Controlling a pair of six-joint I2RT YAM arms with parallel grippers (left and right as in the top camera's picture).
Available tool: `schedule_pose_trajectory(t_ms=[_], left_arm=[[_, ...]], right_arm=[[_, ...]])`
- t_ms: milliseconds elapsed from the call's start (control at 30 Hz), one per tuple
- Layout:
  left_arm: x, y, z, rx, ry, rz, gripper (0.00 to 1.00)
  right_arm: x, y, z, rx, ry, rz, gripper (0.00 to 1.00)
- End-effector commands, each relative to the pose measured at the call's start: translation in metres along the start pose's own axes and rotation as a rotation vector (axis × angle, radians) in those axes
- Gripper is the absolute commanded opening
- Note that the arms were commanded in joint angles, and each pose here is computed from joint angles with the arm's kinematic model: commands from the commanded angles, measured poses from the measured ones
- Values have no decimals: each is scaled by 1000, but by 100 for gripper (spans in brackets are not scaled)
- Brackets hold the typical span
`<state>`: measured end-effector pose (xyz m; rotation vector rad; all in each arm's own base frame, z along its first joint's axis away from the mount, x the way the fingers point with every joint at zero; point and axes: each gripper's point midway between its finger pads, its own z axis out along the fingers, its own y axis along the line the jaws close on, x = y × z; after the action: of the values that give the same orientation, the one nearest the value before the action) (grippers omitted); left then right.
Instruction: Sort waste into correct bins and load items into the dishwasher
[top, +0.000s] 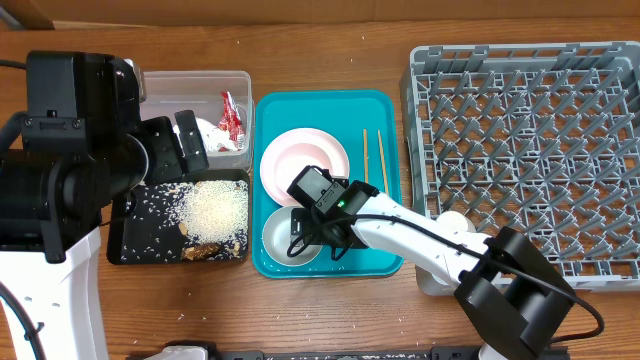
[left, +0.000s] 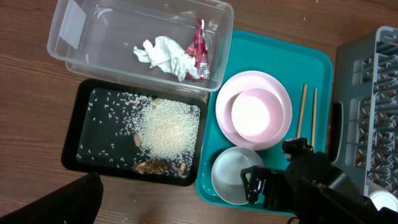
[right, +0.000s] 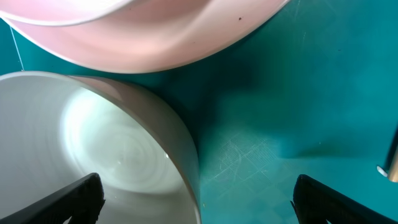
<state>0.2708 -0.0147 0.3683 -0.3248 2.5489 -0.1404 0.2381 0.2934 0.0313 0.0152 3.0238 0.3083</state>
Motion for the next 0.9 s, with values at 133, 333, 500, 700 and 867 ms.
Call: schedule_pose_trajectory(t_ms=[133, 333, 500, 700, 867], left_arm=[[-1, 2, 3, -10, 3, 9, 100], [12, 6, -17, 4, -41, 9, 100], [58, 27, -5, -49, 26, 24, 100], [32, 27, 27, 2, -318, 7, 100], [52, 15, 61, 147, -481, 76, 100]], right_arm=[[-10, 11, -17, -39, -51, -6, 100], [-10, 11, -17, -39, -51, -6, 100], [-10, 11, -17, -39, -51, -6, 100], [-10, 11, -17, -39, -51, -6, 100], [-10, 11, -17, -39, -52, -6, 100]])
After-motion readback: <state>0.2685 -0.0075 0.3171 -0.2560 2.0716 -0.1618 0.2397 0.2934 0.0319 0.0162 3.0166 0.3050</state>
